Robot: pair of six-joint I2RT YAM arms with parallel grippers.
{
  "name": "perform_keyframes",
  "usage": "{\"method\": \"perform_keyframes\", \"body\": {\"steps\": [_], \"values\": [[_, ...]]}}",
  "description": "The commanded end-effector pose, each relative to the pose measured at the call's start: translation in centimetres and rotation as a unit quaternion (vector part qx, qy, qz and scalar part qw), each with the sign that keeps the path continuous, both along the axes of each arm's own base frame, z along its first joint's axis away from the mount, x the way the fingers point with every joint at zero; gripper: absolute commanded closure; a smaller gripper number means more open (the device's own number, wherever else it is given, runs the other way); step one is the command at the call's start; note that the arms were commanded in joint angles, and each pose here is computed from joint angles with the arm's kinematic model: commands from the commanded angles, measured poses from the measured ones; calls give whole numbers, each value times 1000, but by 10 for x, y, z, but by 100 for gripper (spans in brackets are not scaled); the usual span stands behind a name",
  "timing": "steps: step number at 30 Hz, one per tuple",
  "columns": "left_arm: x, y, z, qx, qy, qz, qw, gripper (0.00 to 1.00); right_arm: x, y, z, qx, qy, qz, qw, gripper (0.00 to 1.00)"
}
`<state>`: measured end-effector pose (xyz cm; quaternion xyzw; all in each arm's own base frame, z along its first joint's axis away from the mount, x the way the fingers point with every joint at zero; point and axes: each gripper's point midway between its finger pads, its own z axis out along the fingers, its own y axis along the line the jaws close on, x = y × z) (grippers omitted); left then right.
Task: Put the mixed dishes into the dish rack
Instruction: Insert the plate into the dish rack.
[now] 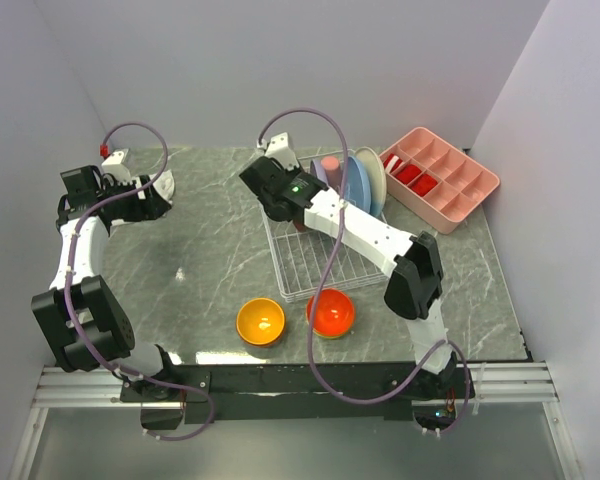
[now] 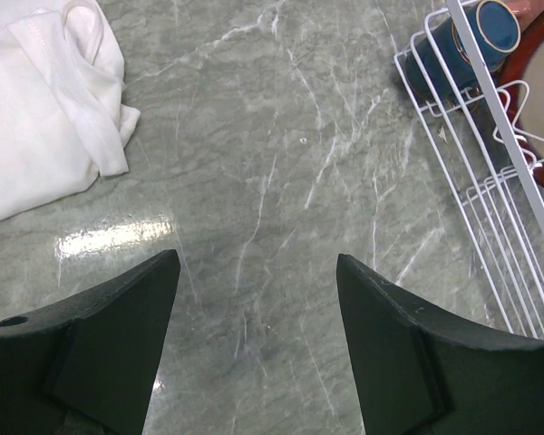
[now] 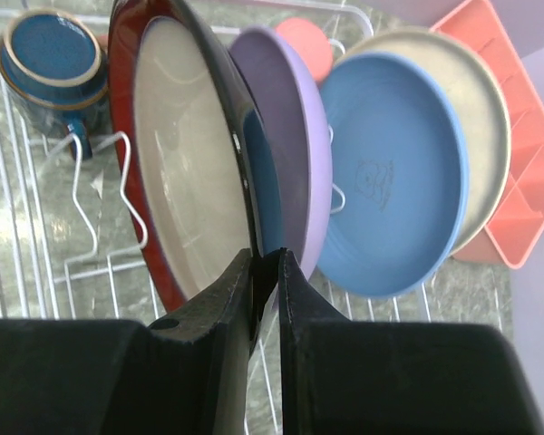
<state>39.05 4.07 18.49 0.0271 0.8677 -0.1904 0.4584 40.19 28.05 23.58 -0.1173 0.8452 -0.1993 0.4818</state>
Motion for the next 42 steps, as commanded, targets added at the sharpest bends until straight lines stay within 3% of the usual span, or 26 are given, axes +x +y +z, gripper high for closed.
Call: {"method": "perform_keyframes", "body": {"steps": [1, 8, 19, 20, 21, 22, 23, 25, 26, 28, 36, 41, 42], "values": [[4, -5, 16, -4, -24, -12, 1000, 23, -24, -25, 27, -3, -2, -8, 1000, 100], [10, -3, 21, -2, -27, -5, 1000, 23, -44, -28, -11, 11, 70, -3, 998, 100], [4, -5, 14, -2, -19, -9, 1000, 23, 14, -19, 10, 2, -1, -22, 1000, 100], [4, -5, 15, -1, -20, -9, 1000, 23, 13, -19, 8, -3, 1, -19, 1000, 97], [4, -5, 14, -1, -19, -10, 1000, 23, 11, -20, 5, -8, 8, -13, 1000, 88], [4, -6, 14, -3, -18, -11, 1000, 23, 8, -20, 9, -1, 11, -7, 1000, 64], [4, -6, 14, -4, -18, -12, 1000, 22, 6, -22, 7, -3, 17, -3, 1000, 49], [4, -7, 15, -6, -21, -13, 1000, 22, 3, -21, 13, 2, 15, 7, 1000, 21], [3, -7, 14, -7, -21, -12, 1000, 22, 2, -24, 23, 4, 7, 8, 1000, 16], [4, -7, 18, -6, -27, -8, 1000, 22, 1, -24, 37, 12, -5, 13, 1000, 12], [2, -15, 35, -4, -53, -31, 998, 21, -18, -30, 92, 48, -50, 40, 997, 11], [-11, -51, 42, -6, -50, -125, 991, 17, -26, -35, 88, 50, -37, 63, 996, 5], [-22, -61, 35, -18, -24, -147, 989, 16, -28, -36, 86, 53, -29, 72, 996, 2]]}}
